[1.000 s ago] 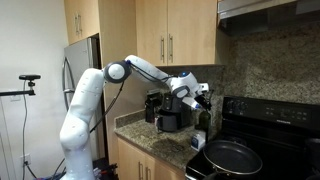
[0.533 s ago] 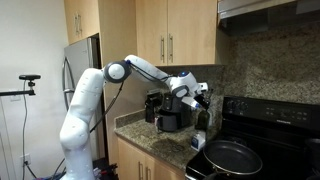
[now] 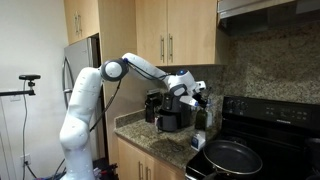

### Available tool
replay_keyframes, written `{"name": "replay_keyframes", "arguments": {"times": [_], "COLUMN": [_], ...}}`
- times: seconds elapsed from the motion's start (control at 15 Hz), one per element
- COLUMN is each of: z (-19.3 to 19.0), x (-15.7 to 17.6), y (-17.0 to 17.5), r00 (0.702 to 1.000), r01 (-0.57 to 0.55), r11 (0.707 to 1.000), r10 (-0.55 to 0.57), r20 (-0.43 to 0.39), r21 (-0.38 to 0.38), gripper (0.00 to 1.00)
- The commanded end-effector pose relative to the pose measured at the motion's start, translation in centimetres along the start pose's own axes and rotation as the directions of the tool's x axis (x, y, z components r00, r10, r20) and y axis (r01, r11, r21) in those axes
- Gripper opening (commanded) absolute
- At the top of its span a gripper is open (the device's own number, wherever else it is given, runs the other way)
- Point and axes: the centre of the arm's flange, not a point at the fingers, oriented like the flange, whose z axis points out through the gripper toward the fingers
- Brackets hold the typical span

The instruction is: Move the bottle of oil to the left edge of the counter

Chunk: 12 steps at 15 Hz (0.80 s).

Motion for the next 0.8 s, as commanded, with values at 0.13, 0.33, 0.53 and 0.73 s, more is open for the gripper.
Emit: {"name": "replay_keyframes", "arguments": {"times": [0.13, 0.33, 0.53, 0.73], "z": [-8.7, -9.2, -7.4, -5.0], "x": [-1.8, -3.1, -5.8, -9.1], "y": [-2.8, -2.8, -3.4, -5.6], "r00": [0.991, 0.988, 0.982, 0.96], "r01": [0.114, 0.138, 0.143, 0.169], "r11": [0.969, 0.958, 0.936, 0.887], "r10": [-0.125, -0.152, -0.174, -0.248], "r20": [0.038, 0.038, 0.068, 0.133], "r21": [0.218, 0.25, 0.321, 0.43], "gripper": [0.06, 0.06, 0.06, 0.06]}}
